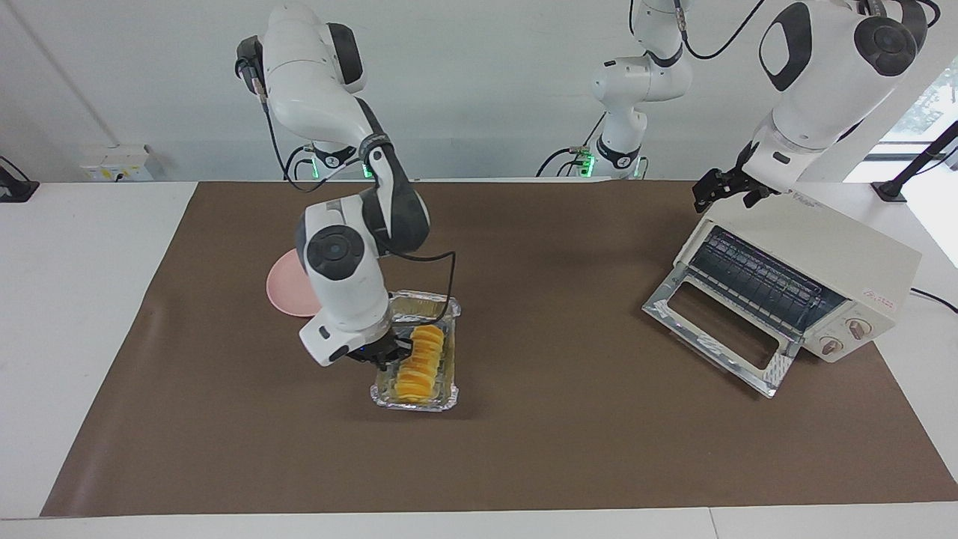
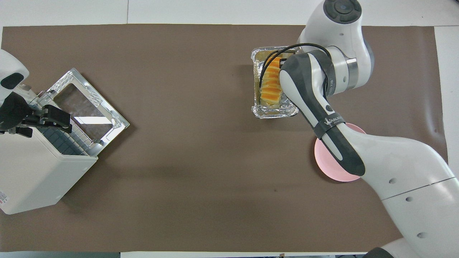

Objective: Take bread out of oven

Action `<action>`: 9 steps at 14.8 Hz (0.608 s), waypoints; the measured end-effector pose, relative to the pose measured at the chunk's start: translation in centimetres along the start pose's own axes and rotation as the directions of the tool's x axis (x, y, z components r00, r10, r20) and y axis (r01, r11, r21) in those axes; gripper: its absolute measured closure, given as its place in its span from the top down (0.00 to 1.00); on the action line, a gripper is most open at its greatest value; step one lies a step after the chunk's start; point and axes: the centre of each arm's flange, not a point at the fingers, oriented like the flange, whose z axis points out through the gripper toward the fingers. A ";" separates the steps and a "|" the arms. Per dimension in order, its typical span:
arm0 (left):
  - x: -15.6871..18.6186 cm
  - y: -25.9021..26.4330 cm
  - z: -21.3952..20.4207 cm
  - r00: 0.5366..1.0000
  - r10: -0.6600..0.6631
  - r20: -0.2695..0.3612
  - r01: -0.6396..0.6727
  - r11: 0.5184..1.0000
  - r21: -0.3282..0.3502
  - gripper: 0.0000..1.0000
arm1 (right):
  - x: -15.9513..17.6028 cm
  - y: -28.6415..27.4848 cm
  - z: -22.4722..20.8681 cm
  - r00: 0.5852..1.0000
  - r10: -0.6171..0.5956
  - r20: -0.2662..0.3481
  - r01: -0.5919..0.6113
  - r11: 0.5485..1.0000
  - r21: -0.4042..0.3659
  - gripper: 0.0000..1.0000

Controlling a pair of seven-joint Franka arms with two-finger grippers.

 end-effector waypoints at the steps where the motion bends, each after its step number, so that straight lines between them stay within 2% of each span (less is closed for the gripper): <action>1: 0.0 0.0 0.0 1.000 0.000 0.000 0.000 1.000 0.000 1.00 | 0.8 2.5 0.2 1.000 -0.013 0.000 0.013 1.000 0.000 0.01; 5: 0.0 0.0 0.0 1.000 0.000 0.000 0.000 1.000 0.000 1.00 | 3.1 11.1 2.4 0.998 -0.057 -0.019 0.057 0.998 0.003 0.01; 9: 0.0 0.0 0.0 1.000 0.000 0.000 0.000 1.000 0.000 1.00 | 4.0 15.8 7.5 0.997 -0.083 -0.004 0.083 0.997 0.007 0.01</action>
